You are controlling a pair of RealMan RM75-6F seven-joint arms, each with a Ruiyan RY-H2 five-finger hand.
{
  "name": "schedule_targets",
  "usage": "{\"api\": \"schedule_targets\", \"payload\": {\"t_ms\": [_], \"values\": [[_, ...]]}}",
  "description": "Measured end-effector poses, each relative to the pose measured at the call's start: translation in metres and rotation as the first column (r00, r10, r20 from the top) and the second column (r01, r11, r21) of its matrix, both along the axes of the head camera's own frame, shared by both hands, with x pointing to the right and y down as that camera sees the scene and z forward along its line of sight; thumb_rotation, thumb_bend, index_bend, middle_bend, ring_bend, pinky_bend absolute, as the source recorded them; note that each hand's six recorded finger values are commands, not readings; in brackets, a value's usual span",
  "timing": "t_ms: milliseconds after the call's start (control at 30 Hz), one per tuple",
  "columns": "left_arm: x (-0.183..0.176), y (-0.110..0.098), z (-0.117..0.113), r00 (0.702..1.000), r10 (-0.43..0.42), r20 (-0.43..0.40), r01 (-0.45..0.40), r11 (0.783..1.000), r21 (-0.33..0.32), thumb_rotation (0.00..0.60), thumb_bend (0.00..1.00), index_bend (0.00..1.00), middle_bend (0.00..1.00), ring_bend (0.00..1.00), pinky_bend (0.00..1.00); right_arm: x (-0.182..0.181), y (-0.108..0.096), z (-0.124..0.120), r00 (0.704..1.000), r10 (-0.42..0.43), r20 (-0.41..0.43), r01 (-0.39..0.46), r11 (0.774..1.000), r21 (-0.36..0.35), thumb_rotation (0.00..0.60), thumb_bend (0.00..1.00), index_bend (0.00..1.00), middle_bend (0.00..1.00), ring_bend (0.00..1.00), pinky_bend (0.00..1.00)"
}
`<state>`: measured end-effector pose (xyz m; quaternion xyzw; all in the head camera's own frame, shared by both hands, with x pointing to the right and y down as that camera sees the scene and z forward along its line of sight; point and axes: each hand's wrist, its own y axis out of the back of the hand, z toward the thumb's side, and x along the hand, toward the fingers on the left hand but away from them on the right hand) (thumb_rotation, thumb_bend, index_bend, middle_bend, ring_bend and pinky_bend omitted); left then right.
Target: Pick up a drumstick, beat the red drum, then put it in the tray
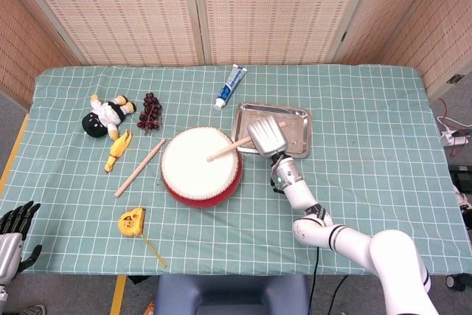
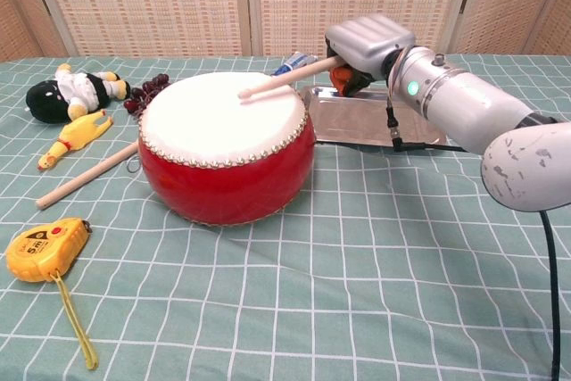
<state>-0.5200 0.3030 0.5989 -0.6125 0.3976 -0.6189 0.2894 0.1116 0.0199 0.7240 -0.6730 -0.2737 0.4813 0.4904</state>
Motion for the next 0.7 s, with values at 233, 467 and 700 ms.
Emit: {"api": "schedule_targets", "payload": {"t_ms": [233, 467, 700], "values": [[0.002, -0.001, -0.001, 1.0, 0.007, -0.002, -0.007, 1.0, 0.002, 0.6, 0.32, 0.03, 0.01, 0.0, 0.02, 0.002, -0.012, -0.015, 0.922, 0.219, 0.321, -0.191, 0.975, -0.115, 0.6, 0.72, 1.0, 1.0, 1.0, 1.0], [0.001, 0.0, -0.001, 1.0, 0.002, 0.001, -0.002, 1.0, 0.0, 0.6, 0.32, 0.03, 0.01, 0.0, 0.02, 0.002, -0.005, -0.007, 0.963, 0.151, 0.225, -0.133, 0.987, -0.092, 0.6, 0.72, 1.0, 1.0, 1.0, 1.0], [0.001, 0.0, 0.0, 1.0, 0.002, -0.001, -0.002, 1.0, -0.002, 0.6, 0.32, 0.03, 0.01, 0.0, 0.02, 0.0, 0.006, 0.009, 0.995, -0.06, -0.073, 0.06, 0.998, 0.003, 0.6, 0.72, 1.0, 1.0, 1.0, 1.0]]}}
